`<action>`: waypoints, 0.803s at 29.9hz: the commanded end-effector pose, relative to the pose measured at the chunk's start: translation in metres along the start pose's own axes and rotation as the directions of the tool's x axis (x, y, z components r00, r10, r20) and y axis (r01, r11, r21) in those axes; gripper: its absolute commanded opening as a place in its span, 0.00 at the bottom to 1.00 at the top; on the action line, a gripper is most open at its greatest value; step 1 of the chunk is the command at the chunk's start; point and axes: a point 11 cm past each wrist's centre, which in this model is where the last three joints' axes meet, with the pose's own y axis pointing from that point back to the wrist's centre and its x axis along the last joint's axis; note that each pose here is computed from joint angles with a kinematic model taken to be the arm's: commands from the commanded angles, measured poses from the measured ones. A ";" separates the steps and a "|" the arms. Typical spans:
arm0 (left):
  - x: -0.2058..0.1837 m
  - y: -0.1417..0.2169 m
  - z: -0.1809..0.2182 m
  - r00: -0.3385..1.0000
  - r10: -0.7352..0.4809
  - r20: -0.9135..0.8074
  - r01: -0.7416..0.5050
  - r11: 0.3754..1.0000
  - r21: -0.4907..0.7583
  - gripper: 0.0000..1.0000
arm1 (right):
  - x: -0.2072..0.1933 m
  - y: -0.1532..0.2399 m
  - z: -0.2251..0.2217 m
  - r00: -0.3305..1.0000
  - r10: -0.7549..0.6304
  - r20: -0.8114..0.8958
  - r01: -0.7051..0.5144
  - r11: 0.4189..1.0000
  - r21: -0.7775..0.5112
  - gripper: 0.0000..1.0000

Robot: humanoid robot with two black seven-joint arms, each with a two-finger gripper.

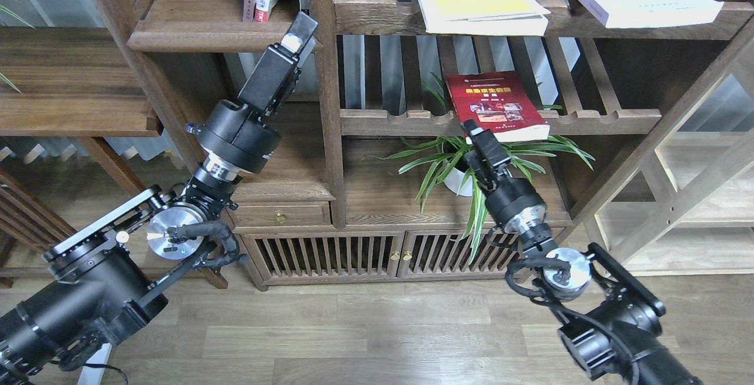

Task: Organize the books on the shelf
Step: 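Reach the right gripper toward the red book on the middle shelf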

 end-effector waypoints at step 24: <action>0.033 0.055 -0.024 0.989 0.145 -0.019 -0.144 0.987 0.071 1.00 | 0.025 -0.031 -0.043 0.978 0.205 0.027 -0.207 0.974 0.094 1.00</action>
